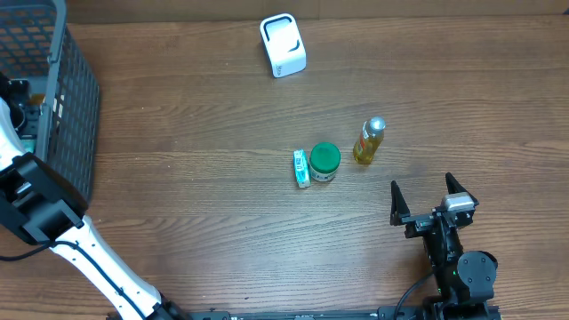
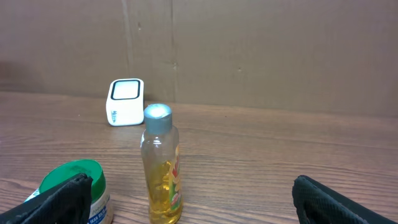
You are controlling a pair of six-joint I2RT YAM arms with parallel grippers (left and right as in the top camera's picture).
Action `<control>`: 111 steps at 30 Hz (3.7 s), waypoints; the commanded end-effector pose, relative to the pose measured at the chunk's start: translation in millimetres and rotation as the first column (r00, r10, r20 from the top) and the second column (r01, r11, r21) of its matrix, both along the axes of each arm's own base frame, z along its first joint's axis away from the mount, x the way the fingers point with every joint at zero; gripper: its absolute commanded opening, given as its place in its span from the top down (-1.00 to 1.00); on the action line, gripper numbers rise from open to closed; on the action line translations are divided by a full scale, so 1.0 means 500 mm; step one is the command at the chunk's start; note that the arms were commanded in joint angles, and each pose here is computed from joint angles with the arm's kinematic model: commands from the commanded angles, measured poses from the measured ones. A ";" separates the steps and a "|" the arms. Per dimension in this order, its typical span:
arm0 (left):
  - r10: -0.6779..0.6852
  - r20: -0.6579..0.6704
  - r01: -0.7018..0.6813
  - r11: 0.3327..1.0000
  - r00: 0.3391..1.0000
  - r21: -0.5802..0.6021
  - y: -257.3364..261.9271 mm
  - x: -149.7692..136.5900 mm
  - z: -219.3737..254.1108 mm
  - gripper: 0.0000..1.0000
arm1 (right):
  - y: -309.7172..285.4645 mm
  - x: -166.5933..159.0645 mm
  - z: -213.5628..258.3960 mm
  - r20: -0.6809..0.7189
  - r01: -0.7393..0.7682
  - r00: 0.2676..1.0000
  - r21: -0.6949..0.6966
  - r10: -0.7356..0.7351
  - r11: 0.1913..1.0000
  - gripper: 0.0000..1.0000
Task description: Scan the item barcode
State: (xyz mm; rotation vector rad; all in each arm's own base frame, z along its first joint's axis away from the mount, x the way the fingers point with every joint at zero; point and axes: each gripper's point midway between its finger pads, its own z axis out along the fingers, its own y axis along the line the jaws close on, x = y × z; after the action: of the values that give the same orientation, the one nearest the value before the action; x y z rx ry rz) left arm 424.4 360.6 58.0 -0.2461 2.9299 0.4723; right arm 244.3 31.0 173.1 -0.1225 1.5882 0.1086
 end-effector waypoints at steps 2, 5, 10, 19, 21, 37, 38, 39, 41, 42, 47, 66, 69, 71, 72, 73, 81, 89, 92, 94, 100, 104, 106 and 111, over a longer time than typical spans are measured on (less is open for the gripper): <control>-0.039 -0.047 0.039 0.999 0.998 -0.009 0.002 -0.022 -0.043 -0.99 | -0.001 0.000 -0.006 0.000 0.002 1.000 -0.001 -0.002 1.000 -1.00; -0.041 -0.061 0.040 0.999 0.997 -0.020 -0.003 -0.031 -0.076 -0.99 | -0.001 0.000 -0.006 0.000 0.002 1.000 -0.001 -0.002 1.000 -1.00; -0.048 -0.098 0.043 0.998 0.994 -0.050 -0.020 -0.051 -0.116 -0.64 | -0.001 0.000 -0.006 0.000 0.002 1.000 -0.001 -0.002 1.000 -1.00; -0.005 -0.078 0.000 0.998 0.997 -0.065 -0.028 -0.049 -0.107 0.28 | -0.001 0.000 -0.006 0.000 0.002 1.000 -0.001 -0.002 1.000 -1.00; -0.010 -0.024 0.008 0.996 1.000 -0.090 -0.040 -0.027 -0.086 0.28 | -0.001 0.000 -0.006 0.000 0.002 1.000 -0.001 -0.002 1.000 -1.00; 0.163 0.532 -0.187 0.982 0.831 -0.009 -0.057 0.044 0.447 0.25 | -0.001 0.000 -0.006 0.000 0.002 1.000 -0.001 -0.002 1.000 -1.00; 0.165 0.556 -0.193 0.981 0.815 -0.008 -0.063 0.038 0.475 0.25 | -0.001 0.000 -0.006 0.000 0.002 1.000 -0.001 -0.002 1.000 -1.00; 0.158 0.587 -0.186 0.982 0.794 -0.012 -0.076 0.031 0.509 0.25 | -0.001 0.000 -0.005 0.001 0.002 1.000 -0.001 -0.002 1.000 -1.00; 0.147 0.643 -0.166 0.986 0.752 -0.031 -0.102 0.019 0.568 0.24 | -0.001 0.000 -0.006 0.000 0.002 1.000 -0.001 -0.002 1.000 -1.00; 0.134 0.660 -0.149 0.988 0.739 -0.033 -0.113 0.016 0.588 0.23 | -0.001 0.000 -0.006 0.000 0.002 1.000 -0.001 -0.002 1.000 -1.00; 0.145 0.683 -0.130 0.989 0.716 -0.074 -0.150 -0.008 0.627 0.21 | -0.001 0.000 -0.005 0.001 0.002 1.000 -0.001 -0.002 1.000 -1.00; 0.028 0.397 0.166 0.879 0.917 -0.446 -0.536 -0.058 0.533 0.31 | -0.001 0.000 -0.006 0.000 0.002 1.000 -0.001 -0.002 1.000 -1.00; -0.029 0.369 0.211 0.862 0.929 -0.462 -0.593 -0.057 0.524 0.33 | -0.001 0.000 -0.006 0.000 0.002 1.000 -0.001 -0.002 1.000 -1.00; -0.074 0.350 0.243 0.848 0.934 -0.471 -0.633 -0.056 0.515 0.34 | -0.001 0.000 -0.006 0.000 0.002 1.000 -0.001 -0.002 1.000 -1.00; -0.094 0.342 0.258 0.841 0.935 -0.475 -0.651 -0.055 0.511 0.33 | -0.001 0.000 -0.006 0.000 0.002 1.000 -0.001 -0.002 1.000 -1.00; -0.119 0.332 0.276 0.833 0.936 -0.479 -0.673 -0.054 0.503 0.33 | -0.001 0.000 -0.006 0.000 0.002 1.000 -0.001 -0.002 1.000 -1.00; -0.200 0.169 0.258 0.836 0.965 -0.484 -0.817 -0.042 0.369 0.21 | -0.001 0.000 -0.006 0.000 0.002 1.000 -0.001 -0.002 1.000 -1.00; -0.324 0.048 0.303 0.808 0.945 -0.505 -0.983 -0.077 0.195 0.21 | -0.001 0.000 -0.006 0.000 0.002 1.000 -0.001 -0.002 1.000 -1.00; -0.294 0.001 0.269 0.872 0.956 -0.410 -1.013 -0.099 0.105 0.29 | -0.001 0.000 -0.005 0.001 0.002 1.000 -0.001 -0.002 1.000 -1.00; -0.242 -0.012 0.221 0.906 0.970 -0.362 -1.018 -0.110 0.067 0.46 | -0.001 0.000 -0.006 0.000 0.002 1.000 -0.001 -0.002 1.000 -1.00; -0.113 -0.004 0.107 0.950 0.994 -0.293 -1.031 -0.141 -0.022 0.49 | -0.001 0.000 -0.006 0.000 0.002 1.000 -0.001 -0.002 1.000 -1.00; -0.104 -0.011 0.096 0.952 0.994 -0.289 -1.029 -0.154 -0.048 0.21 | -0.001 0.000 -0.006 0.000 0.002 1.000 -0.001 -0.002 1.000 -1.00; -0.102 -0.014 0.094 0.953 0.995 -0.288 -1.027 -0.156 -0.052 0.10 | -0.001 0.000 -0.006 0.000 0.002 1.000 -0.001 -0.002 1.000 -1.00; -0.101 -0.012 0.093 0.953 0.995 -0.290 -1.026 -0.154 -0.053 -0.19 | -0.001 0.000 -0.006 0.000 0.002 1.000 -0.001 -0.002 1.000 -1.00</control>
State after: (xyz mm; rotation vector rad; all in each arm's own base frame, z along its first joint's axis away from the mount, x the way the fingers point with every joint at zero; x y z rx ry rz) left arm 345.9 -157.0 26.0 -0.0889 3.0363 0.0123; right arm 244.3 30.9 173.2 -0.1222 1.5878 0.1083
